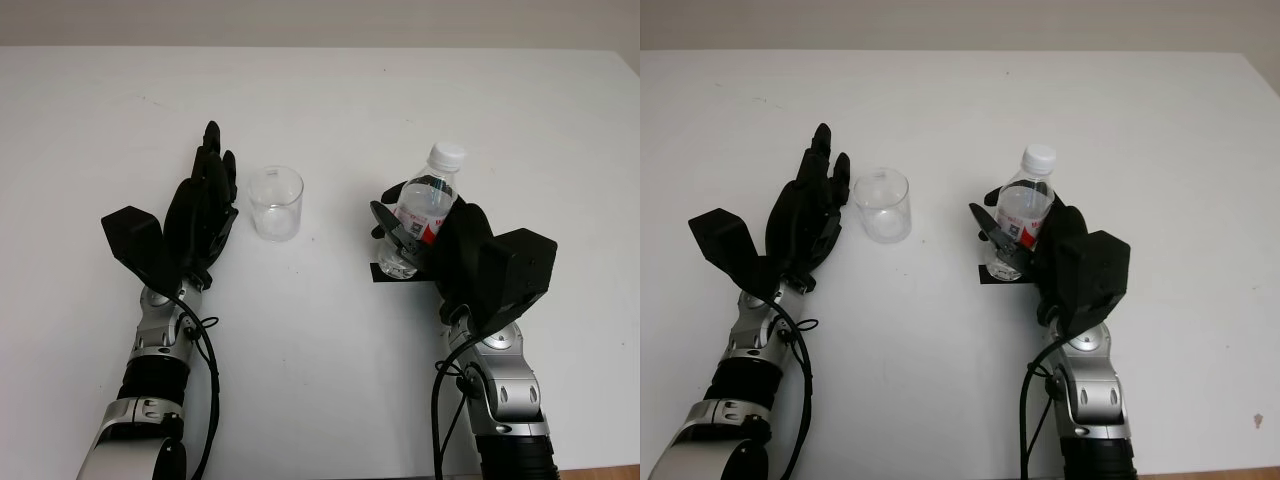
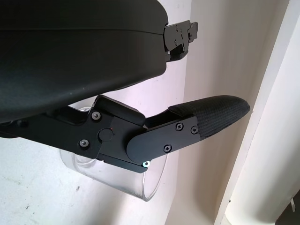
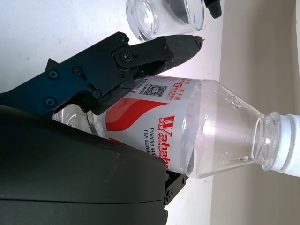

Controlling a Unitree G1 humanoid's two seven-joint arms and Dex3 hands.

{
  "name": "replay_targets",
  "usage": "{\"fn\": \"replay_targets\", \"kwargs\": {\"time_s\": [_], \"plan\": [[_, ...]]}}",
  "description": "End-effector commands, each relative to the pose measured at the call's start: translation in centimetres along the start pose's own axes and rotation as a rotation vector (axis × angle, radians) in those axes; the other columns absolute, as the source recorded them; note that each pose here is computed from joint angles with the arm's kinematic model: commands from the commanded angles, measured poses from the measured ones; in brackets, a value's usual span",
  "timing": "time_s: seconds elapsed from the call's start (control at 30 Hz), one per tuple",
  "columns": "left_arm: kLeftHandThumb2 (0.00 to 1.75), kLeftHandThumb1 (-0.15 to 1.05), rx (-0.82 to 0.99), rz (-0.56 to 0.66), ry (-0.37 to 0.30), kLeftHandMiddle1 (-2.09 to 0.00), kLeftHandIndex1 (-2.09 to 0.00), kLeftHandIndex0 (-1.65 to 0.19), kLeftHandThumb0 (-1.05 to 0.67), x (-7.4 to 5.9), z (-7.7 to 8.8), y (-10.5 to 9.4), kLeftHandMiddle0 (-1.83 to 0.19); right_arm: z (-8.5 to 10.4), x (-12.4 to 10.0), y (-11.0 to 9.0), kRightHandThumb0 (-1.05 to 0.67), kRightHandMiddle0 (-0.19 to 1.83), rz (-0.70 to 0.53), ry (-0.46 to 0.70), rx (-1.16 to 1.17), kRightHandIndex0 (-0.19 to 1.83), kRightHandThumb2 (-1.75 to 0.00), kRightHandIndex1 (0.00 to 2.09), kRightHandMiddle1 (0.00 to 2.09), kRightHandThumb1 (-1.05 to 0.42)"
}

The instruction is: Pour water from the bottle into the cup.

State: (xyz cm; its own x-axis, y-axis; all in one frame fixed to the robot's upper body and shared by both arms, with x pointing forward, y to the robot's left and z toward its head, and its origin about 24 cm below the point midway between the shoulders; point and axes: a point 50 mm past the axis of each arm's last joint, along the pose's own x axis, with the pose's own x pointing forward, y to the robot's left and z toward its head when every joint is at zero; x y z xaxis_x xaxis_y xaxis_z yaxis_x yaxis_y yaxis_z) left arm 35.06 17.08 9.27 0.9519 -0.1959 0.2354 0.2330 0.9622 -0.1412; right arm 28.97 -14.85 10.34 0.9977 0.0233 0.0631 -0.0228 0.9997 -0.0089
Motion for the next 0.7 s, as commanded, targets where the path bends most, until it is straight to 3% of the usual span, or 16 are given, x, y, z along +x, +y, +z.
{"fn": "replay_targets", "kwargs": {"time_s": [0.0,0.33,0.43,0.47,0.5,0.53,0.57,0.6,0.67], "plan": [[0.76,1.05,-0.003,0.008,0.021,0.00,0.00,0.19,-0.81,-0.57,-0.63,0.36,0.19,0.02,-0.28,-0.09,-0.46,1.10,0.005,0.004,0.012,1.46,-0.45,2.09,2.09,-1.05],[0.76,1.05,0.004,0.003,0.017,0.00,0.00,0.19,-0.81,-0.58,-0.57,0.44,0.19,-0.56,-0.33,-0.23,-0.46,1.10,0.031,0.019,-0.038,1.43,-0.45,2.09,2.09,-1.05],[0.76,1.05,0.000,0.003,0.014,0.00,0.00,0.19,-0.81,-0.60,-0.60,0.49,0.19,-0.59,-0.36,-0.22,-0.52,0.85,0.037,-0.003,-0.053,1.18,-0.31,2.09,2.09,-1.05],[0.76,1.05,0.000,0.002,0.014,0.00,0.00,0.19,-0.80,-0.60,-0.59,0.51,0.19,-0.64,-0.38,-0.21,-0.54,0.59,0.047,-0.015,-0.040,0.96,-0.22,2.09,2.09,-1.05],[0.76,1.05,0.002,0.001,0.014,0.00,0.00,0.19,-0.80,-0.60,-0.60,0.54,0.19,-0.66,-0.41,-0.23,-0.56,0.33,0.061,-0.025,-0.066,0.58,-0.15,2.09,2.03,-1.03],[0.76,1.05,-0.002,0.003,0.015,0.00,0.00,0.19,-0.80,-0.60,-0.61,0.55,0.19,-0.67,-0.46,-0.25,-0.63,0.03,0.090,-0.027,-0.101,0.16,-0.10,1.84,1.81,-1.00],[0.75,1.05,-0.004,0.001,0.014,0.00,0.00,0.19,-0.81,-0.60,-0.62,0.56,0.19,-0.68,-0.52,-0.30,-0.68,-0.08,0.122,-0.026,-0.136,-0.01,-0.07,1.43,1.49,-0.99],[0.75,1.05,-0.004,-0.001,0.014,0.00,0.00,0.19,-0.81,-0.60,-0.63,0.57,0.19,-0.71,-0.58,-0.36,-0.75,-0.14,0.154,-0.024,-0.167,-0.10,-0.06,0.81,0.98,-0.96],[0.75,1.05,0.000,-0.002,0.015,0.00,0.00,0.19,-0.82,-0.59,-0.63,0.60,0.19,-0.82,-0.77,-0.51,-0.84,-0.17,0.206,-0.020,-0.195,-0.16,-0.05,0.26,0.47,-0.93]]}}
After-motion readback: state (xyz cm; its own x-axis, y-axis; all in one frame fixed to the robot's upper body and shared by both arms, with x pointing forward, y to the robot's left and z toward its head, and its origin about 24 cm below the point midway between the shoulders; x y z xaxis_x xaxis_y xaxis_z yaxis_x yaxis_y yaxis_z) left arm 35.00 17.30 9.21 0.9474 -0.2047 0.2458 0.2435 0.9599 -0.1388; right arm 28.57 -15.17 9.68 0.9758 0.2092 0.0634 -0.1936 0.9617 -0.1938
